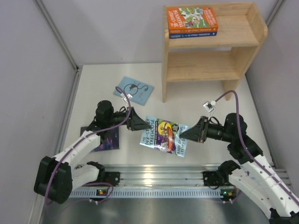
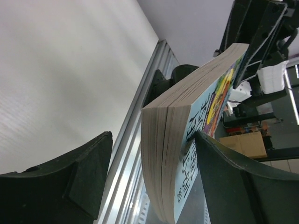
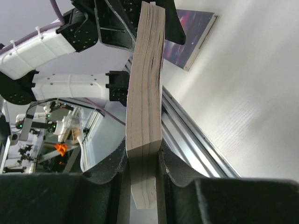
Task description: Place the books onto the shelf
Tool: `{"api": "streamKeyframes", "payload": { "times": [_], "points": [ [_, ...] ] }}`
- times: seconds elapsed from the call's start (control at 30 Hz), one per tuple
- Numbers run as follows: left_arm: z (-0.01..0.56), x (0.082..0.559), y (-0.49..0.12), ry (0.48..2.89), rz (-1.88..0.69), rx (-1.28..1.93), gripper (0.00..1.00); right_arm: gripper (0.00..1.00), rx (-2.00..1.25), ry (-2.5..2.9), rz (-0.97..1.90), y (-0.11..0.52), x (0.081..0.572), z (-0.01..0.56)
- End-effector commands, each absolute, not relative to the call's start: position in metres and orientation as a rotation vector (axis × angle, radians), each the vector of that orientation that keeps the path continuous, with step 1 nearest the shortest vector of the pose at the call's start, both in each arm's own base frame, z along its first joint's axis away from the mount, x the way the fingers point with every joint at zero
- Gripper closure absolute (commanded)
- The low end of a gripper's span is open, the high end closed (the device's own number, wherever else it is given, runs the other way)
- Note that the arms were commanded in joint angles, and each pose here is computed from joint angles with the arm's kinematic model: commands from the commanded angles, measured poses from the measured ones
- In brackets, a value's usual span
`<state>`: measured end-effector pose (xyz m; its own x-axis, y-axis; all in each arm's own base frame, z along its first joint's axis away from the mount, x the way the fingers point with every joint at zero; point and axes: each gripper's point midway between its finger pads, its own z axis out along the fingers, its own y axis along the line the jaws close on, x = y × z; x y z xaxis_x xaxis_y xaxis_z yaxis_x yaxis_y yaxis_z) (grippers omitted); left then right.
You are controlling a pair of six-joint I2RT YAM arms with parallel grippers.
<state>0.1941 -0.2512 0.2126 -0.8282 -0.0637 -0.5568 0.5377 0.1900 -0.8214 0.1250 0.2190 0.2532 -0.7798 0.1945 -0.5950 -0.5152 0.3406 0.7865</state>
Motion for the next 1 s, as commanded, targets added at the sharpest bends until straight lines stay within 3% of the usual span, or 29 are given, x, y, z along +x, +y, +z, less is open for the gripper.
{"api": "streamKeyframes", "payload": {
  "times": [0.0,0.13,0.23,0.3,0.37,0.4,0.43,0.5,0.53,0.73,0.97],
  "points": [
    [0.252,0.18,-0.253,1.811,-1.753,0.559,0.25,1.0,-0.409,1.758,1.547,0.222,0.121,0.32],
    [0.268,0.169,-0.257,1.777,-1.844,0.55,0.28,1.0,-0.417,1.757,1.554,0.225,0.127,0.33],
    [0.273,0.163,-0.26,1.771,-1.876,0.561,0.39,1.0,-0.415,1.76,1.55,0.225,0.134,0.335],
    [0.28,0.161,-0.261,1.745,-1.897,0.557,0.53,1.0,-0.405,1.758,1.542,0.225,0.142,0.337],
    [0.287,0.163,-0.261,1.731,-1.905,0.532,0.7,0.93,-0.374,1.771,1.521,0.223,0.153,0.336],
    [0.289,0.167,-0.262,1.74,-1.911,0.491,0.87,0.88,-0.353,1.783,1.514,0.222,0.158,0.334],
    [0.297,0.168,-0.263,1.716,-1.915,0.493,0.93,0.73,-0.305,1.801,1.495,0.219,0.171,0.331],
    [0.304,0.178,-0.265,1.719,-1.932,0.415,1.0,0.55,-0.218,1.832,1.475,0.214,0.187,0.331],
    [0.314,0.183,-0.266,1.702,-1.928,0.406,1.0,0.43,-0.137,1.858,1.449,0.207,0.198,0.328],
    [0.365,0.233,-0.274,1.637,-1.83,0.245,1.0,0.02,0.165,1.916,1.292,0.183,0.235,0.335],
    [0.427,0.291,-0.285,1.519,-1.773,0.137,1.0,0.0,0.316,1.83,1.288,0.174,0.256,0.375]
  ]
}}
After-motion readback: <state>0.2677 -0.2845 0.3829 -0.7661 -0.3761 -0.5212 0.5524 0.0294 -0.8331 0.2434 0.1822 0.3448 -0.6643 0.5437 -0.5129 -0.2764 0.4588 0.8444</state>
